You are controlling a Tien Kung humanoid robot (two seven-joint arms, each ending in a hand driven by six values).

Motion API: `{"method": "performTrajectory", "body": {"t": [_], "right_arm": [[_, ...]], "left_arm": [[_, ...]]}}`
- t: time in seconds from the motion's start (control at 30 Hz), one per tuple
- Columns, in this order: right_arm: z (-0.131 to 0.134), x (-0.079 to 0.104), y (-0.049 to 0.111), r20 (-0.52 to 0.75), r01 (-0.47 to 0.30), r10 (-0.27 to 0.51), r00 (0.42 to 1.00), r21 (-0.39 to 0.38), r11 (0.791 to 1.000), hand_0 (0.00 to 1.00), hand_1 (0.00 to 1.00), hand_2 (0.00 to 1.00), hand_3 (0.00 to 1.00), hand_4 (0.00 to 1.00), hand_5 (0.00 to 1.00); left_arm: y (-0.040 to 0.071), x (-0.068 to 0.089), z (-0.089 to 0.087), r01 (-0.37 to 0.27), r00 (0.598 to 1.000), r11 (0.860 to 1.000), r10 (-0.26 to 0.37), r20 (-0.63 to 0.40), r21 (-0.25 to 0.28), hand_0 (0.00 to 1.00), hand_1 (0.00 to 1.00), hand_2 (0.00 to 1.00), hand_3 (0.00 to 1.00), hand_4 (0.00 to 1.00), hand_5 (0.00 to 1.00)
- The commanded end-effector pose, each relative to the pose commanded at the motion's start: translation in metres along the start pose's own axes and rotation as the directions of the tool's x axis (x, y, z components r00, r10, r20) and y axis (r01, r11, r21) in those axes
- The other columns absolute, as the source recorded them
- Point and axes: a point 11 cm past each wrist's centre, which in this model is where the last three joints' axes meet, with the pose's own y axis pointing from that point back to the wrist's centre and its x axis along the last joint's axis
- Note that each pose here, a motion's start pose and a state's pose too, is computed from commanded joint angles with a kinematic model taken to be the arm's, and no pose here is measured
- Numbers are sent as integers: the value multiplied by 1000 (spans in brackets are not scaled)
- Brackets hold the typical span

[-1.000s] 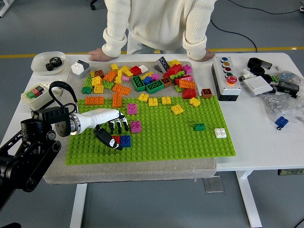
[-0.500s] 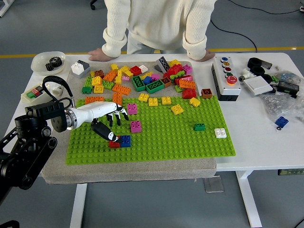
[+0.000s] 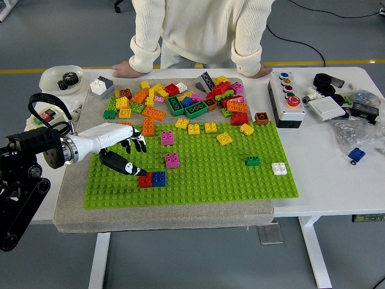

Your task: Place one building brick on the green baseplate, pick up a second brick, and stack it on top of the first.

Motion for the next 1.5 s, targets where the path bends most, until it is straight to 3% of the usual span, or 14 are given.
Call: {"method": "performTrajectory", "body": {"t": [0.33, 0.83, 1.17, 1.5], "right_arm": [[1, -1, 0, -6, 0, 0, 1000, -1, 1000, 741, 644, 715, 605, 829, 404], [0, -1, 0, -7, 0, 0, 1000, 2, 1000, 741, 643, 716, 604, 828, 405], [0, -2, 0, -2, 0, 0, 1000, 2, 1000, 741, 643, 716, 604, 828, 405], [-2, -2, 0, 1, 1, -1, 1000, 7, 1000, 741, 643, 716, 603, 828, 407]], "left_arm": [[11, -4, -7, -59, 998, 998, 59, 8, 2, 998, 828, 842, 581, 998, 637], [19, -28, -5, -93, 995, 995, 94, 35, -36, 998, 881, 884, 584, 998, 669], [20, -39, 3, -148, 988, 987, 151, 41, -66, 998, 876, 886, 584, 998, 669], [15, -51, 7, -161, 986, 984, 164, 28, -75, 998, 877, 895, 594, 998, 675]]}}
